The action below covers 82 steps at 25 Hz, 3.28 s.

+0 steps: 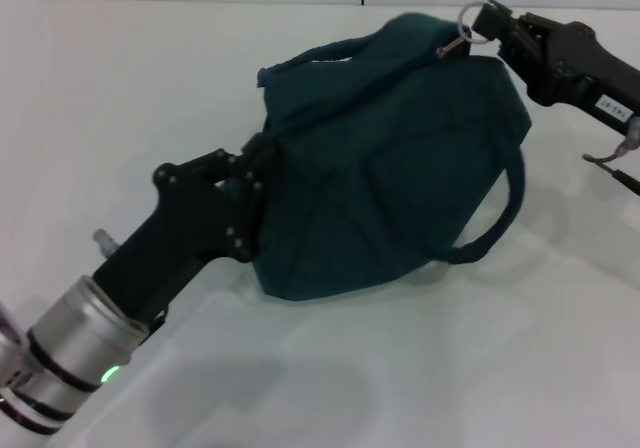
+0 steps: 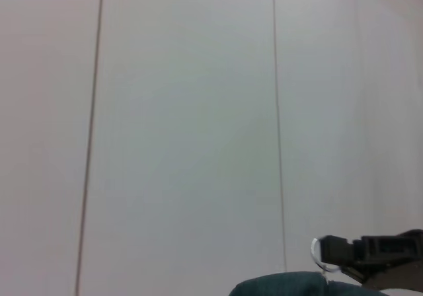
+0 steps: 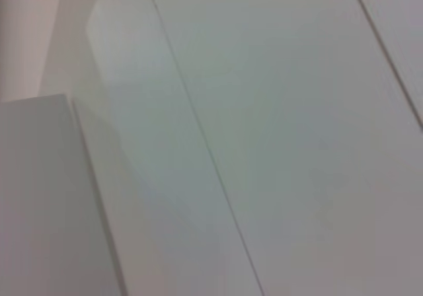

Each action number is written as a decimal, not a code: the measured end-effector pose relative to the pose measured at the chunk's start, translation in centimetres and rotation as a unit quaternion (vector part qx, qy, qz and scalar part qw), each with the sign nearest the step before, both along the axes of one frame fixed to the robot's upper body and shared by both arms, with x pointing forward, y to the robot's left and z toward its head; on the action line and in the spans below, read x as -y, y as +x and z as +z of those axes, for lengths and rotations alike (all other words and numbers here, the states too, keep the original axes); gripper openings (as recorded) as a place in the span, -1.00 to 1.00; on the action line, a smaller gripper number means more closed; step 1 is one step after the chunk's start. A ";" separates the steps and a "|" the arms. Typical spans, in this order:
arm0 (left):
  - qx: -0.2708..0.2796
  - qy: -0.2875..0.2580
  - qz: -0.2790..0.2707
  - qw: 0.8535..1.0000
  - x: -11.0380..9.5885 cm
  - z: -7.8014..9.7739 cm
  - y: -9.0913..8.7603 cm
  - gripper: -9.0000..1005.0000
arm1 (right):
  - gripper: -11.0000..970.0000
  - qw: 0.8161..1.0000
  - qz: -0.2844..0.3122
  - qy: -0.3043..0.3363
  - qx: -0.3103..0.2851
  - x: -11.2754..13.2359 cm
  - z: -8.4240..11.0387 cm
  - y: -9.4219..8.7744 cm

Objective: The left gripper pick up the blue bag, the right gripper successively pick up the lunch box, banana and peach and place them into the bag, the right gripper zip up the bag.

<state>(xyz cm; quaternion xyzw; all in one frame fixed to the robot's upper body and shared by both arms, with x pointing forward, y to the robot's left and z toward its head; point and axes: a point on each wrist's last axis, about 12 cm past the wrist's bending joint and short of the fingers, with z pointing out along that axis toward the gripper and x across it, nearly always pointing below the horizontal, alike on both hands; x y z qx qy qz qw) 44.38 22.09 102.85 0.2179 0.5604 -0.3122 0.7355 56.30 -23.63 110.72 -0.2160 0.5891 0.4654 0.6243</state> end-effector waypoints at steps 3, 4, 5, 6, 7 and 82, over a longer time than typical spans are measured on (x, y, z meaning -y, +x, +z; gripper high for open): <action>0.003 -0.001 0.007 1.000 -0.5 0.0 -0.4 -0.86 | -0.96 1.000 -0.011 0.001 -0.003 0.6 -0.2 -0.1; 0.003 -0.002 0.009 1.000 -0.6 -0.1 -0.4 -0.86 | -0.96 1.000 -0.014 0.001 -0.005 0.7 -0.3 -0.2; 0.003 -0.005 0.013 1.000 -0.8 0.0 -0.5 -0.86 | -0.96 1.000 -0.017 0.001 -0.010 0.8 -0.5 -0.3; 0.002 -0.008 0.017 1.000 -0.9 0.0 -0.6 -0.85 | -0.96 1.000 -0.021 0.000 -0.016 1.0 -0.8 -0.4; 0.000 -0.012 0.021 1.000 -1.1 0.0 -0.6 -0.85 | -0.96 0.999 -0.024 -0.001 -0.021 1.1 -1.0 -0.4; -0.215 0.463 -0.204 0.836 9.4 16.9 12.5 0.06 | -0.96 0.992 -0.064 -0.052 -0.096 2.6 -6.4 -4.4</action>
